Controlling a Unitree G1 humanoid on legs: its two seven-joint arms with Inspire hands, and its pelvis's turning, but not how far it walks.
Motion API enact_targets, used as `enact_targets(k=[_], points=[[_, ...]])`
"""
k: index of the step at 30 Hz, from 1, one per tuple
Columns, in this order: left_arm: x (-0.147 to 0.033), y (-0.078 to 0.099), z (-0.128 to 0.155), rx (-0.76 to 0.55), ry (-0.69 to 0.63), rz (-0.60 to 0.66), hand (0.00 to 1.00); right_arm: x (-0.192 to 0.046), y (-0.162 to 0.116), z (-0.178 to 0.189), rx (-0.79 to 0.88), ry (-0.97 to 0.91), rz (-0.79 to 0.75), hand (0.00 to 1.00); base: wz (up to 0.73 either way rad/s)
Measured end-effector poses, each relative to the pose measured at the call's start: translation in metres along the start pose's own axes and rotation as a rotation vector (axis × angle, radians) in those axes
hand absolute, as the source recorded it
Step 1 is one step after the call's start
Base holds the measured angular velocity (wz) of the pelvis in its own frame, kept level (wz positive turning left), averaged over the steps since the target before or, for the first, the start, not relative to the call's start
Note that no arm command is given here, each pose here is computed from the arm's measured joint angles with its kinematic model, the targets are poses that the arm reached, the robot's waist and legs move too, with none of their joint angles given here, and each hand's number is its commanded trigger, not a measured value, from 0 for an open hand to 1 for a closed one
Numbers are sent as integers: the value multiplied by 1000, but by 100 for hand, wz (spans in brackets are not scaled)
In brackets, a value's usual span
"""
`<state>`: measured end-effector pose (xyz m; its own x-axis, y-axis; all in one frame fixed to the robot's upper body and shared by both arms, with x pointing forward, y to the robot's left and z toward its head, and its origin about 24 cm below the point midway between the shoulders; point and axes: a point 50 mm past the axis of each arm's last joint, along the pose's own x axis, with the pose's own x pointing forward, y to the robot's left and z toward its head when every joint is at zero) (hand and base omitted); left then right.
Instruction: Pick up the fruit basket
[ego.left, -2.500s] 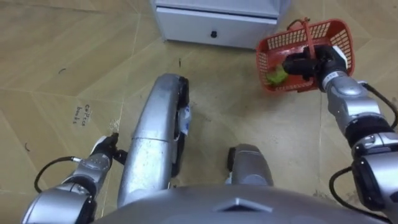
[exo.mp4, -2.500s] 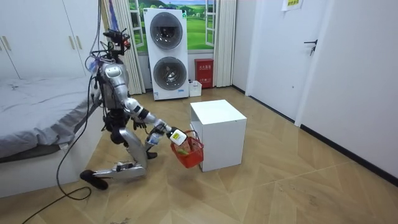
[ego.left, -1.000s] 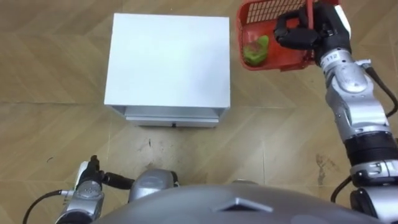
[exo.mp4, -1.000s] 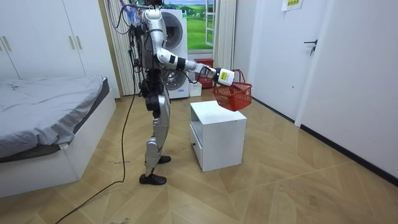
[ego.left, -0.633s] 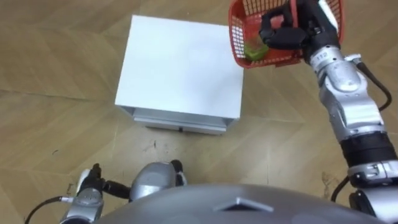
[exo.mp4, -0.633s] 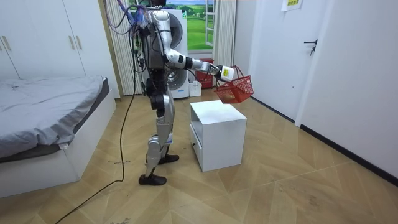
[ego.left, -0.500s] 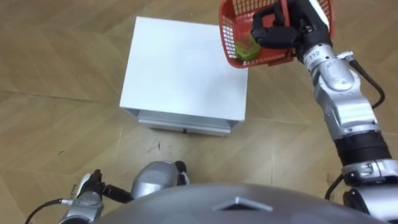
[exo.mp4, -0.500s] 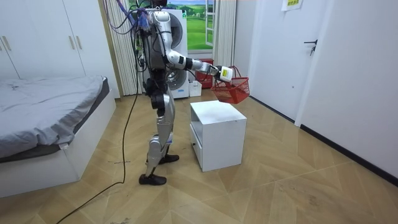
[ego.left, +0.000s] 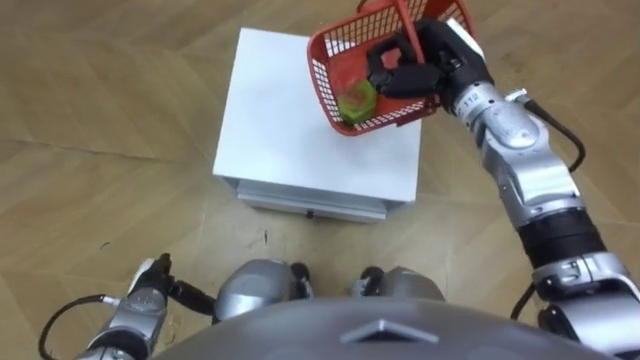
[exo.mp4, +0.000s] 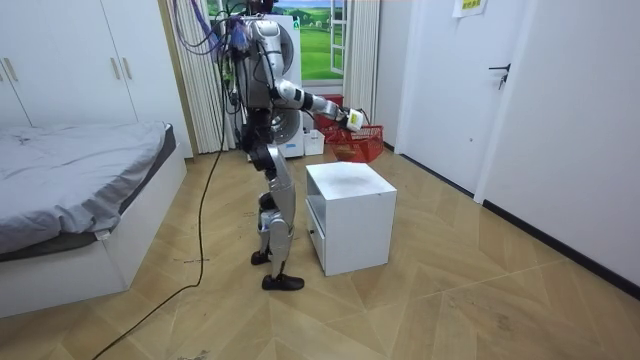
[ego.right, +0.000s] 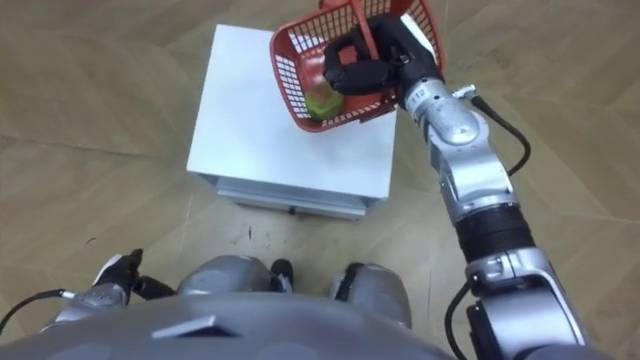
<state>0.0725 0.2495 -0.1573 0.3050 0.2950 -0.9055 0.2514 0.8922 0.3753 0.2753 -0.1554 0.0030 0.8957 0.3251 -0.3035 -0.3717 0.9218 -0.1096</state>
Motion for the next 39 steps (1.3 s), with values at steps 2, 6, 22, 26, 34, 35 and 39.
enact_targets(k=[2,6,22,26,34,35,39], points=[[0,0,-3,1,10,8,0,1,8,-2,10,7,56,100,-2],[-1,-4,-13,30,53,4,0,3,18,-6,10,26,106,100,8],[-2,-7,-15,91,76,-6,0,8,44,-32,109,130,156,0,7],[-2,-10,-12,86,69,-10,0,7,45,-44,125,182,148,0,4],[-4,-19,-19,79,92,-34,0,4,43,-54,131,224,112,0,0],[-5,-20,-20,79,97,-35,0,4,43,-55,131,226,107,0,0],[-6,-22,-25,80,109,-42,0,2,41,-63,134,260,96,0,0]])
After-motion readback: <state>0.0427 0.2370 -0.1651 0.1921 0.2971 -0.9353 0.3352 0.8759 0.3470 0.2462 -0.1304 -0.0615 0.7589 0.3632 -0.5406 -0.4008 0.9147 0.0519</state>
